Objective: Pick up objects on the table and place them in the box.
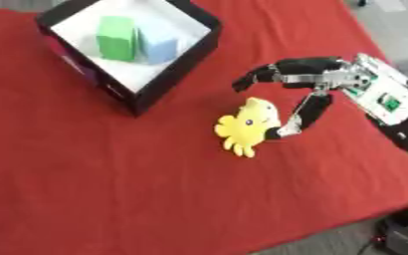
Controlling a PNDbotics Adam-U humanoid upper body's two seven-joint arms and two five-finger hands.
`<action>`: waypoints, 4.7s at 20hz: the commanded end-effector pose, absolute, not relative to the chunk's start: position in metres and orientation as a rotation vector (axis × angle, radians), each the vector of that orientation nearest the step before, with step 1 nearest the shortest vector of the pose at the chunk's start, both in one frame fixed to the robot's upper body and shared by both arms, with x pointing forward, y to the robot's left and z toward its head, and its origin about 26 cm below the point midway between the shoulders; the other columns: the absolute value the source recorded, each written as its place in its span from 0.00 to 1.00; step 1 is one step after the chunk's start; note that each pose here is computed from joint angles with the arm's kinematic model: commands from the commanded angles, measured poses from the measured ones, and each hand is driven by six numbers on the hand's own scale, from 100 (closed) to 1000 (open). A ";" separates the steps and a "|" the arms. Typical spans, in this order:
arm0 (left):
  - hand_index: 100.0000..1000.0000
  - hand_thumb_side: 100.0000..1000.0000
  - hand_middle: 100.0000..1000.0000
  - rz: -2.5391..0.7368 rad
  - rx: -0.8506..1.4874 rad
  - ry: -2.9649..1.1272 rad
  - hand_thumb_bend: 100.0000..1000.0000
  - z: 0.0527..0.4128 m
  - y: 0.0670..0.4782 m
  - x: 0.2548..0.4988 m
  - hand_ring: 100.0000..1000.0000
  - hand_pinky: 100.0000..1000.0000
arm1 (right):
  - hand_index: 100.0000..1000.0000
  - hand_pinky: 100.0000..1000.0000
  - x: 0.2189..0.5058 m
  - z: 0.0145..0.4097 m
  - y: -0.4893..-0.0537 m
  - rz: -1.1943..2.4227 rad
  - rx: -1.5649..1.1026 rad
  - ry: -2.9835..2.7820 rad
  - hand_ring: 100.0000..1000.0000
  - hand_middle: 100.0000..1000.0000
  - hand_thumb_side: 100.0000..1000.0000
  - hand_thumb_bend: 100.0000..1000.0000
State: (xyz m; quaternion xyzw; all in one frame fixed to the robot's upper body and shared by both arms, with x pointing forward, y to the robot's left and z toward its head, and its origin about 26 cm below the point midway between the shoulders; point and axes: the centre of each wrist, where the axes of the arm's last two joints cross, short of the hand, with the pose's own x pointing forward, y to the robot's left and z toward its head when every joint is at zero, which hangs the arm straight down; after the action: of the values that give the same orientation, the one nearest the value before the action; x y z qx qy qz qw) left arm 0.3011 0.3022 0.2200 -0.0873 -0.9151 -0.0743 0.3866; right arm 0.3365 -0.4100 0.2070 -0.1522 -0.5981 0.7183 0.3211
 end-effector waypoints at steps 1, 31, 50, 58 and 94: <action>0.75 0.67 0.66 -0.219 -0.211 -2.352 0.00 0.227 0.302 0.298 0.66 0.78 | 1.00 0.92 0.335 0.216 -0.410 2.352 -0.270 -1.395 0.88 0.85 0.25 0.38; 0.74 0.66 0.66 -0.242 -0.206 -2.347 0.00 0.224 0.303 0.297 0.66 0.78 | 0.85 0.82 0.340 0.182 -0.428 2.232 -0.403 -1.431 0.74 0.63 0.21 0.25; 0.74 0.66 0.66 -0.251 -0.199 -2.345 0.00 0.222 0.304 0.297 0.67 0.78 | 0.69 0.79 0.339 0.199 -0.432 2.055 -0.420 -1.703 0.65 0.45 0.11 0.12; 0.74 0.66 0.66 -0.251 -0.198 -2.344 0.00 0.222 0.304 0.296 0.67 0.78 | 0.67 0.78 0.334 0.228 -0.435 2.004 -0.441 -1.816 0.63 0.43 0.11 0.10; 0.72 0.62 0.65 -0.375 -0.314 -2.485 0.00 0.249 0.296 0.301 0.66 0.77 | 0.63 0.79 0.373 0.341 -0.489 1.361 -0.560 -2.402 0.56 0.38 0.00 0.00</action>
State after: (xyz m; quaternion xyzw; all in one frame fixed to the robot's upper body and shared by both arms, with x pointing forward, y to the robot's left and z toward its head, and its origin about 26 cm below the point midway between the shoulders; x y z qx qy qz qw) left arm 0.3050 0.2952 0.2387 -0.1218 -0.9317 -0.1291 0.3169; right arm 0.3782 -0.4819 0.3282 -0.1952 -0.8679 0.3988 0.2227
